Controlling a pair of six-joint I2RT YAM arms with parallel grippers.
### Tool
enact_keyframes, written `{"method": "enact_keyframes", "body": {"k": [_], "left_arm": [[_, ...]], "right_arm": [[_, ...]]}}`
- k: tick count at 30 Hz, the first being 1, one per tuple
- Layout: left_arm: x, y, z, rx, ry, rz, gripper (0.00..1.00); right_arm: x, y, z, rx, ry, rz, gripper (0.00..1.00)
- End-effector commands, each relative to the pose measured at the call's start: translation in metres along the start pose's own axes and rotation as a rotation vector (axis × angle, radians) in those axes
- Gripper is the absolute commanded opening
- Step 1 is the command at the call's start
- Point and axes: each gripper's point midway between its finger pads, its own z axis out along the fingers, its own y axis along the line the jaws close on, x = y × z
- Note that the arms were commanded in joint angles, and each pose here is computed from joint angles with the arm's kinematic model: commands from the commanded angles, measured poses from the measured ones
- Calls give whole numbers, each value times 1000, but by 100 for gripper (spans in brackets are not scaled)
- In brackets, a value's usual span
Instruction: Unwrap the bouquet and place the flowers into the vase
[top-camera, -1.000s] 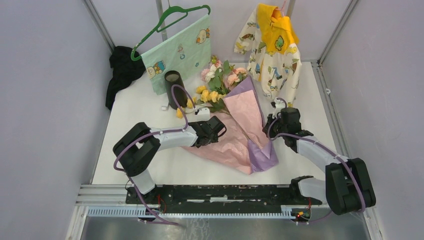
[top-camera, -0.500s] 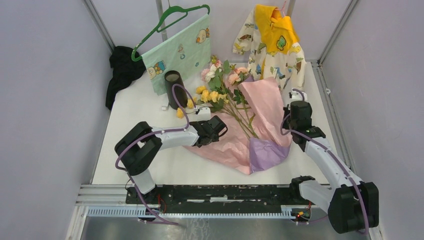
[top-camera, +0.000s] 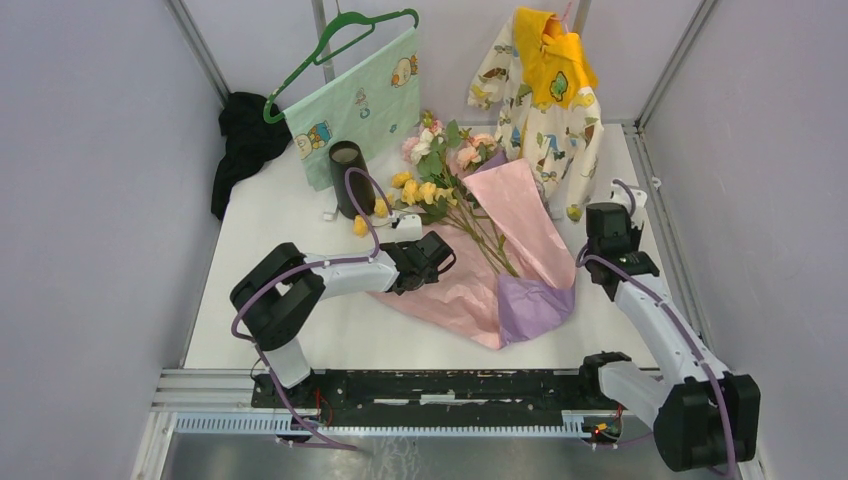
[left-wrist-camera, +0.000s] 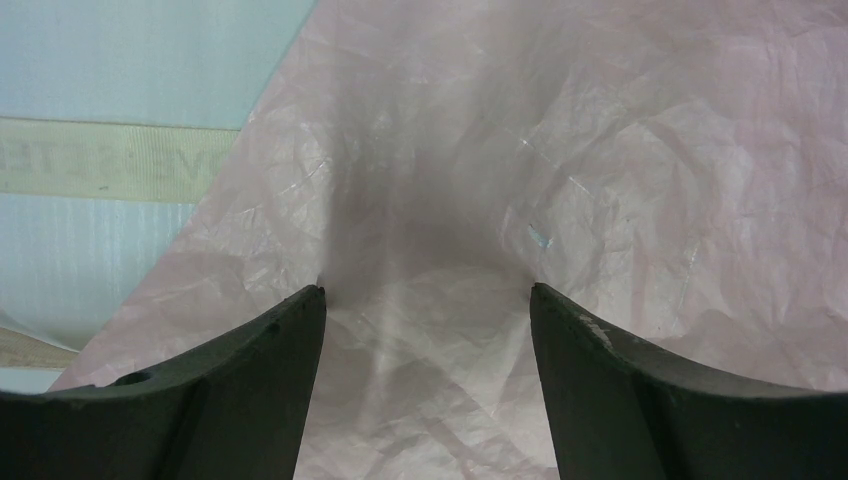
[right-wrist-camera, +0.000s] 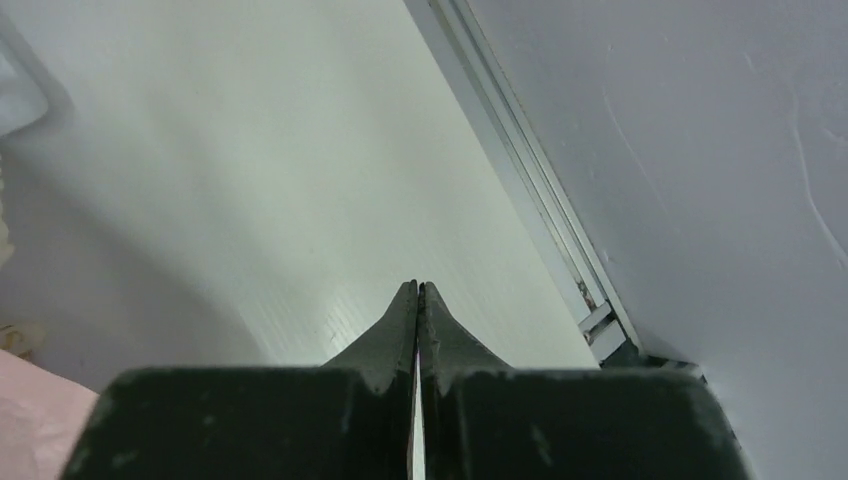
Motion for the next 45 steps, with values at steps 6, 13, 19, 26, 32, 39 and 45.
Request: {"method": "enact_keyframes", "body": {"k": [6,13,19,26,32,39,45], "left_arm": [[12,7,10,-46,25,44,81],[11,12,6,-52,17,33,81],[8,15,3,-59,6,28,81],[11,16,5,-63,12,31,81],[10,19,4,-69,8,32,81],[10,21,3,-74,4,29,81],[10,21,4,-75,6,29,81]], "right_arm": [[-88,83,-83,-684,-246,87,44],[-29,165,-110,-905,-138,-73,58],[-1,144,-72,-717,-70,-21,73],[32,130,-42,-697,21,64,72],[38,159,-53,-865,41,94,67],[35,183,-74,-1060,67,146,59],[44,193,-82,-1137,107,157,42]]}}
